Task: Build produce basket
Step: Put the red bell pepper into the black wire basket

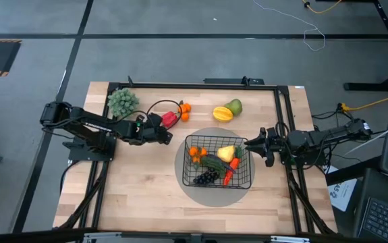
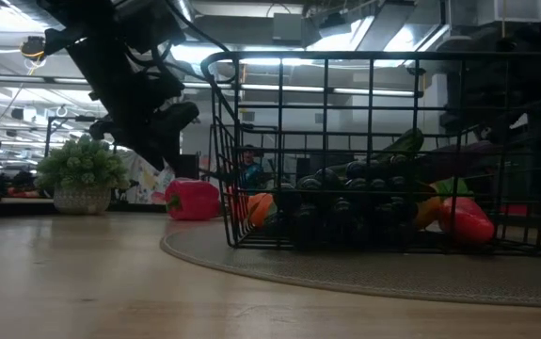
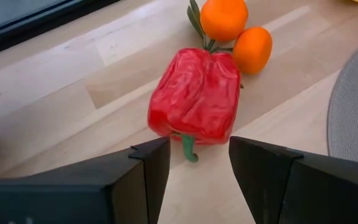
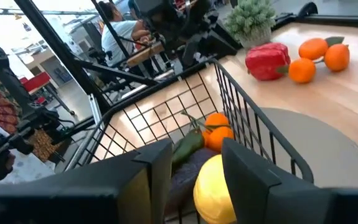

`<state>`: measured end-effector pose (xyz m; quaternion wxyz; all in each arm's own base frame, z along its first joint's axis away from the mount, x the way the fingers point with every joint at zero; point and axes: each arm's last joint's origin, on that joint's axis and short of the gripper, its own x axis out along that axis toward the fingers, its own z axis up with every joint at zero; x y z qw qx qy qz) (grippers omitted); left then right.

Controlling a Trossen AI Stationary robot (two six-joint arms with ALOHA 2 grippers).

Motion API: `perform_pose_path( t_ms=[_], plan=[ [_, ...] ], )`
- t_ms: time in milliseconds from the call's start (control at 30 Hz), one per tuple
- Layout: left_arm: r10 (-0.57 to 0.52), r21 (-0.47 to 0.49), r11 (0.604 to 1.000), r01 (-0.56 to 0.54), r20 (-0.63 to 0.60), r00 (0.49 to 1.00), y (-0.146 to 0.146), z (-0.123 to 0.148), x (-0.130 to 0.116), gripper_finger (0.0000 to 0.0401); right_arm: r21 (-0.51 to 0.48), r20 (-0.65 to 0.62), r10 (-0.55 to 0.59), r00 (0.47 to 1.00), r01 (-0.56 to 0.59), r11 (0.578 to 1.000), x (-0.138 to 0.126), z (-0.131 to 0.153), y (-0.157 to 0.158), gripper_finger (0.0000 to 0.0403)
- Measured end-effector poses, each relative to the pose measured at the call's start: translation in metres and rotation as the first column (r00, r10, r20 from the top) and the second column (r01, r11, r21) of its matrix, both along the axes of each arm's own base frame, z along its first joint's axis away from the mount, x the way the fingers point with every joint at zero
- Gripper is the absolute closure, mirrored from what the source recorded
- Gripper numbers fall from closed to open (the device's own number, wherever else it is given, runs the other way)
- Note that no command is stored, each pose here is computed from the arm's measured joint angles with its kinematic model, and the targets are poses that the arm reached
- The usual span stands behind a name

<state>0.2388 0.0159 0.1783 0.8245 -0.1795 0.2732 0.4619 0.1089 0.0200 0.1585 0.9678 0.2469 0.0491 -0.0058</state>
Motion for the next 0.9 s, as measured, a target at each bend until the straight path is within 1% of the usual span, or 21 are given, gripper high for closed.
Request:
perform_pose_path(
  t_ms=[167, 233, 333, 433, 600, 733, 900],
  plan=[
    [0.000, 0.000, 1.000, 0.000, 0.000, 1.000, 0.0000, 0.0000, 0.0000, 0.0248, 0.055, -0.071, -0.008, 0.997, 0.012, 0.998, 0.0028, -0.0064, 0.0007, 0.0272],
    [0.001, 0.001, 1.000, -0.001, 0.000, 1.000, 0.0001, 0.0000, 0.0000, 0.0248, 0.053, -0.077, -0.016, 0.997, 0.020, 0.998, 0.0040, -0.0067, 0.0008, 0.0272],
    [0.000, 0.001, 1.000, 0.000, 0.000, 1.000, 0.0000, 0.0000, 0.0000, 0.0248, 0.004, -0.072, -0.043, 0.996, 0.044, 0.999, 0.0052, -0.0065, 0.0001, 0.0272],
    [0.001, 0.001, 1.000, -0.001, 0.000, 1.000, 0.0001, 0.0000, 0.0000, 0.0248, -0.047, -0.065, -0.040, 0.997, 0.037, 0.998, 0.0057, -0.0062, 0.0001, 0.0272],
    [0.001, 0.001, 1.000, -0.001, 0.000, 1.000, 0.0001, -0.0001, 0.0000, 0.0248, -0.060, -0.075, -0.043, 0.996, 0.039, 0.997, 0.0055, -0.0073, -0.0001, 0.0272],
    [0.000, 0.001, 1.000, 0.000, 0.001, 1.000, 0.0000, 0.0000, 0.0001, 0.0248, -0.077, -0.087, -0.101, 0.991, 0.094, 0.993, 0.0060, -0.0085, -0.0016, 0.0272],
    [0.001, 0.000, 1.000, -0.001, 0.010, 1.000, 0.0001, 0.0004, 0.0007, 0.0248, -0.127, -0.083, -0.146, 0.986, 0.135, 0.983, 0.0064, -0.0085, -0.0029, 0.0272]
  ],
)
